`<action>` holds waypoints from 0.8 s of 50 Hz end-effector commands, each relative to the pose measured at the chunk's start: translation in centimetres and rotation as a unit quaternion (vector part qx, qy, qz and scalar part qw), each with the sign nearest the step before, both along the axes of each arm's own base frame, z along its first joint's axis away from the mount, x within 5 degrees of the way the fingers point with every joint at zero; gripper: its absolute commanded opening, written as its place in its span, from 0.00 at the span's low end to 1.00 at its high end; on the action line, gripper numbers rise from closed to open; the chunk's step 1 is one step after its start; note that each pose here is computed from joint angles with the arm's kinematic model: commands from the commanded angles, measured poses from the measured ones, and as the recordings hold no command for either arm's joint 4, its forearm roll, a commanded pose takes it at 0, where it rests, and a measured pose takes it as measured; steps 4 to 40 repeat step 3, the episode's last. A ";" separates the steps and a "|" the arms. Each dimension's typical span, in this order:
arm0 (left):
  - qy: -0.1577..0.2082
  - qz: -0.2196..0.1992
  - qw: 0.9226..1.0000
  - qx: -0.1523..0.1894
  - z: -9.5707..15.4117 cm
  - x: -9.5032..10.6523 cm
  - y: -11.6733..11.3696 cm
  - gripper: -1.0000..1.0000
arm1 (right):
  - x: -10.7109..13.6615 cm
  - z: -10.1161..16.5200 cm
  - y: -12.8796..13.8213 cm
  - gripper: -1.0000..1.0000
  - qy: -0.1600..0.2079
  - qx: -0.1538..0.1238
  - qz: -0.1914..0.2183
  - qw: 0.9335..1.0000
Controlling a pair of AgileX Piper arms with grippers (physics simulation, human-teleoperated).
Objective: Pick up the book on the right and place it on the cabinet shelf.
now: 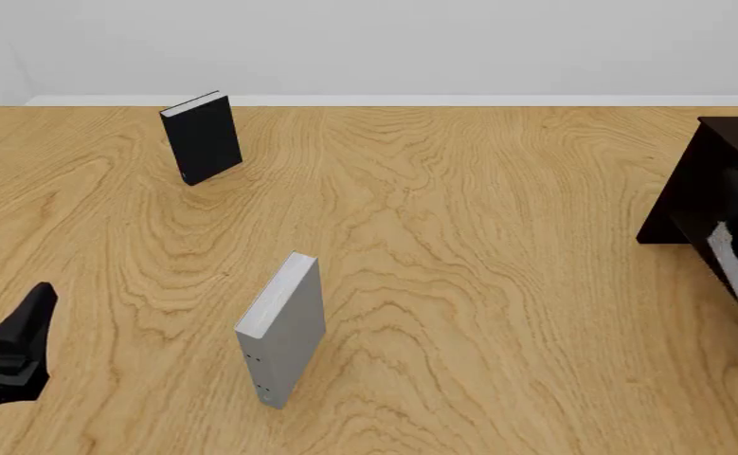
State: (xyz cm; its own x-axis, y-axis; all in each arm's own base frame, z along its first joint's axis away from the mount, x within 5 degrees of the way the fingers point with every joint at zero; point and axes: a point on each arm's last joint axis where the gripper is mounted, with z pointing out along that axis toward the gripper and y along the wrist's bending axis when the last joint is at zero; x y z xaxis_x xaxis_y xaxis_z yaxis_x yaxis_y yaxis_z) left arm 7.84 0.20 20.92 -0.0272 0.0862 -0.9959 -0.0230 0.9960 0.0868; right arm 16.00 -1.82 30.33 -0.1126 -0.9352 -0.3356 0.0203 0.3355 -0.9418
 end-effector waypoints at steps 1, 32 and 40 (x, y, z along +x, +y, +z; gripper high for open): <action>-0.005 0.000 1.000 0.001 0.1 -0.1 0.0 1.00 | -2.5 2.4 0.7 1.00 -0.016 0.016 0.014 1.000; -0.007 0.000 1.000 0.001 0.1 -0.1 0.0 1.00 | -2.9 2.5 0.7 1.00 -0.015 0.015 0.013 1.000; -0.007 0.000 1.000 0.001 0.1 -0.1 0.0 1.00 | -2.9 2.5 0.7 1.00 -0.015 0.015 0.013 1.000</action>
